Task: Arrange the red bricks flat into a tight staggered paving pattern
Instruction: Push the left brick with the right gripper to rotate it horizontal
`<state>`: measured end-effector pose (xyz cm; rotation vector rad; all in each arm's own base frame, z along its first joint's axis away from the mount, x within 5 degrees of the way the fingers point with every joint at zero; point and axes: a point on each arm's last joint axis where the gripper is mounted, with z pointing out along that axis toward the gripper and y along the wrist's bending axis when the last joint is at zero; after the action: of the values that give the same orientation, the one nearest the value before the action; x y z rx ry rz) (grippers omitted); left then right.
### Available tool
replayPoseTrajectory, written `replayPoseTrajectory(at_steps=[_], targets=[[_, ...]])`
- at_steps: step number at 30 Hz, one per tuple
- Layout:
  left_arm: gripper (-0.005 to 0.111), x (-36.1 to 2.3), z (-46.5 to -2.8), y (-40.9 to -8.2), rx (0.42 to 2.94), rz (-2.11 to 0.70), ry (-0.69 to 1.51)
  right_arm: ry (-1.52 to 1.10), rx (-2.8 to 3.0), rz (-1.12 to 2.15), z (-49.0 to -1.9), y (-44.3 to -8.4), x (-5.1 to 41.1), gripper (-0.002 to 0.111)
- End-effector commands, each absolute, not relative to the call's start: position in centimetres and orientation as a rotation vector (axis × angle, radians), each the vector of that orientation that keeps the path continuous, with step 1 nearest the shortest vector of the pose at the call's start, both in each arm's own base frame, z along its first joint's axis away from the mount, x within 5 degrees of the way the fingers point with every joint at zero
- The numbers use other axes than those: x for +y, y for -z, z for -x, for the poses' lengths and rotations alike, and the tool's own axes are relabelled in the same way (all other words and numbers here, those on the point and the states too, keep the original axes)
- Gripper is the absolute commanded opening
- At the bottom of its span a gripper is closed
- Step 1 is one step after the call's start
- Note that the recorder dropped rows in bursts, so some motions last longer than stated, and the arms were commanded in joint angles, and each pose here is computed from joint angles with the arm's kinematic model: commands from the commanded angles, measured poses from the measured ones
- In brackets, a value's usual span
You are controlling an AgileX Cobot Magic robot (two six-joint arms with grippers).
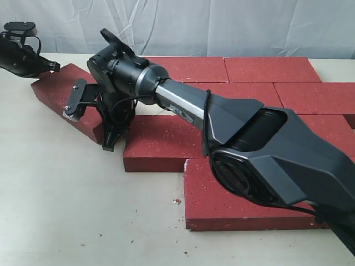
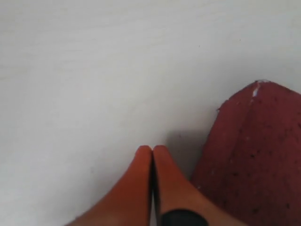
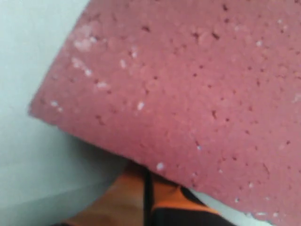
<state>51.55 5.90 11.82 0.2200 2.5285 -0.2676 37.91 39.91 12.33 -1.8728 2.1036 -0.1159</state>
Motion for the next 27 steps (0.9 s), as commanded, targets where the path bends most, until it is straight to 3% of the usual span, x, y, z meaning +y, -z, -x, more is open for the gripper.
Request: replayPoseTrajectory(at_steps=[1, 5, 17, 23, 27], targets=[[0.0, 5.8, -50.4, -13.6, 2.604, -0.233, 0.276, 0.157, 2.051, 1.828, -38.4, -14.7, 39.7, -0.001], [0.0, 6.7, -49.5, -14.0, 2.647, -0.156, 0.257, 0.24, 2.001, 1.822, -39.1, -14.7, 39.4, -0.001], [0.0, 9.0, -46.3, -10.3, 2.739, -0.031, 0.233, 0.23, 2.149, 1.705, -41.8, -14.4, 36.2, -0.001], [0.0, 8.9, -45.7, -12.4, 2.69, -0.026, 0.198, 0.222, 2.224, 1.591, -42.5, -15.0, 35.2, -0.001], [0.0, 8.8, -44.6, -13.9, 2.648, -0.091, 0.145, 0.229, 2.252, 1.58, -41.9, -18.0, 34.5, -0.001]])
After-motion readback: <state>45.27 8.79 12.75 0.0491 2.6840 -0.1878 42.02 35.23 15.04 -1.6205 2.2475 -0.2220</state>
